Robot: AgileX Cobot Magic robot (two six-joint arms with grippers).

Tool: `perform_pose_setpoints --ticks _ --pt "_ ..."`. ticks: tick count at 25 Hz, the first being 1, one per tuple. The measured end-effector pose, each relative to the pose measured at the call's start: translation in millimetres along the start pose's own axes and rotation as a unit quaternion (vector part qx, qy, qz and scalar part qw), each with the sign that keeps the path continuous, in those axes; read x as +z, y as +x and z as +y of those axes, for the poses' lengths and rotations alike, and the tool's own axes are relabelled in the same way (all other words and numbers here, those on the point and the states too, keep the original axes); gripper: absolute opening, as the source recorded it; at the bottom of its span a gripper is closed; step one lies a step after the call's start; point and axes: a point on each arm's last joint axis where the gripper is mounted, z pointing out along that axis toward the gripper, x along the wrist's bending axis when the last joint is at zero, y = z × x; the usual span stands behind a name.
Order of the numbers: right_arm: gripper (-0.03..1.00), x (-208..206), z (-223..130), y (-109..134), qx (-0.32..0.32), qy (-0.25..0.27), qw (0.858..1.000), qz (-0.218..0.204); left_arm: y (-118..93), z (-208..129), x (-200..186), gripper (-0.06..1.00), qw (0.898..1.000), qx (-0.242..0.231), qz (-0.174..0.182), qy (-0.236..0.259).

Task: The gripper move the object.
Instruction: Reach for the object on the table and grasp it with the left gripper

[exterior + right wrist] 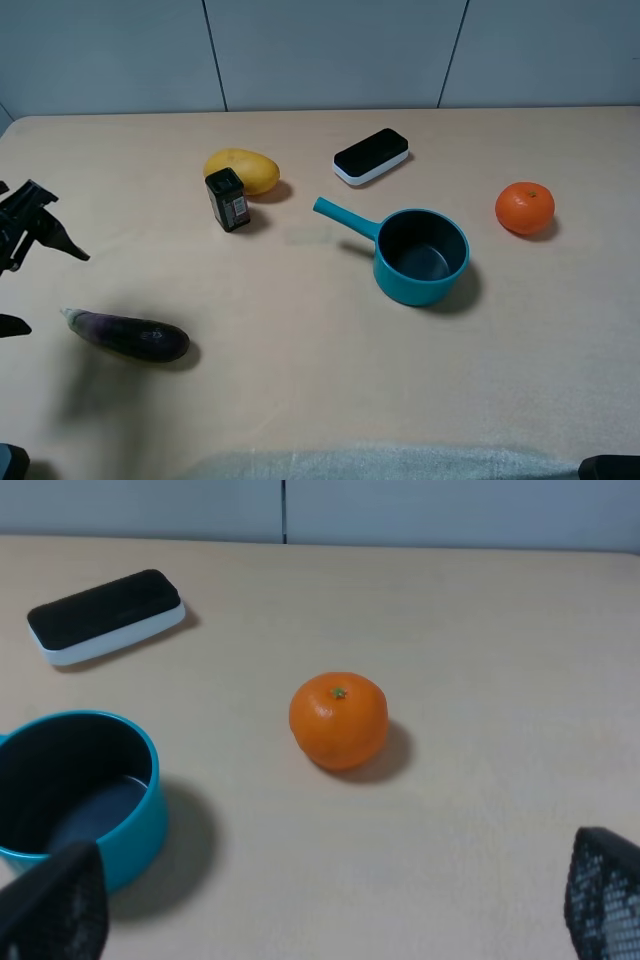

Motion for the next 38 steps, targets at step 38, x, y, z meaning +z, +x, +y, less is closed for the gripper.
perform_pose_setpoints --ticks 38 --pt "0.69 0 0 0 0.000 0.000 1.000 0.000 6 5 48 0.82 0.998 0.008 0.054 0.021"
